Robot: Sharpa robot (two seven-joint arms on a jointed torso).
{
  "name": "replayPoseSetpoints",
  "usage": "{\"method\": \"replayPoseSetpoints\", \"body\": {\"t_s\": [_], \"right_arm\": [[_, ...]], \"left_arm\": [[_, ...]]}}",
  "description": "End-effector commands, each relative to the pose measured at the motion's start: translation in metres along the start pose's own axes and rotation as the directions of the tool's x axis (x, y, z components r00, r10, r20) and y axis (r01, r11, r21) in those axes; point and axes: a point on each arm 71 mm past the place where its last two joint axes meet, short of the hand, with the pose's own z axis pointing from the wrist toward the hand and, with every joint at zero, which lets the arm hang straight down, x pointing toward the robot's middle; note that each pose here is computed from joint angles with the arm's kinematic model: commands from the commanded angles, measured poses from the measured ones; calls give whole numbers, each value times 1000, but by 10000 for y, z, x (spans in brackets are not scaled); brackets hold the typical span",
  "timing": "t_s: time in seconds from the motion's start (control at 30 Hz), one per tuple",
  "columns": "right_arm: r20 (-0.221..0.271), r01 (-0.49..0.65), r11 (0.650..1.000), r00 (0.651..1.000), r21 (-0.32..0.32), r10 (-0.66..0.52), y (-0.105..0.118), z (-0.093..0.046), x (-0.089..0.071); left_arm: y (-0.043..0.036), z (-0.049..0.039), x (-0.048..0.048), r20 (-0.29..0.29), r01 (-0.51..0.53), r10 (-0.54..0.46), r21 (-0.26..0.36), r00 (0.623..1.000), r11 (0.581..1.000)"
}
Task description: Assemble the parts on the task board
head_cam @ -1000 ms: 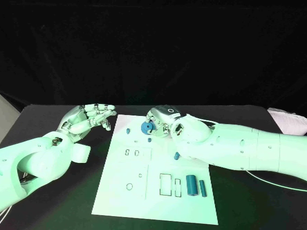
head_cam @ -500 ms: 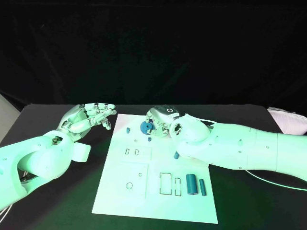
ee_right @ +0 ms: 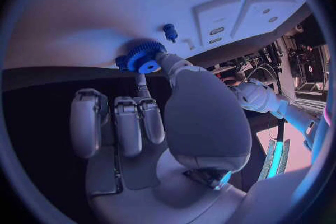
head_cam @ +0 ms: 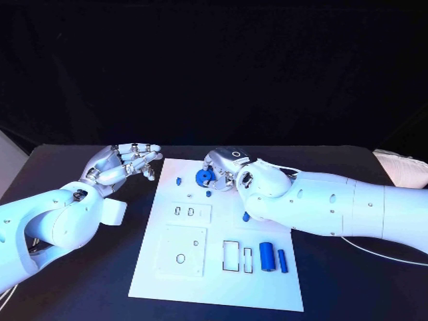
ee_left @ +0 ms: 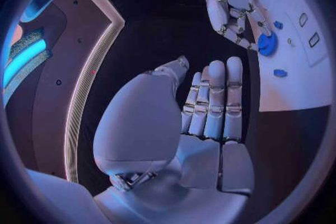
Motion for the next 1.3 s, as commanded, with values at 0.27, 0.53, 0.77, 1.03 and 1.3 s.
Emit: {"method": "replayPoseSetpoints", "body": {"t_s": [0.27,0.53,0.77,1.03,1.3], "right_arm": [[-30,0,1000,1000,-11,0,7,3,24],[-59,-7,1000,998,-3,7,-9,1,44],[-102,-13,1000,995,11,14,-37,-3,75],[-124,-29,999,992,33,33,-100,-22,88],[-61,-54,998,997,35,56,-170,-88,25]], "left_arm": [[-11,8,20,-15,12,-12,7,1000,1000],[-10,8,19,-14,11,-11,6,1000,1000],[-11,7,17,-14,11,-11,6,1000,1000],[-13,2,9,-11,10,-10,6,1000,1000],[-14,-2,1,-9,9,-9,7,1000,1000]]}}
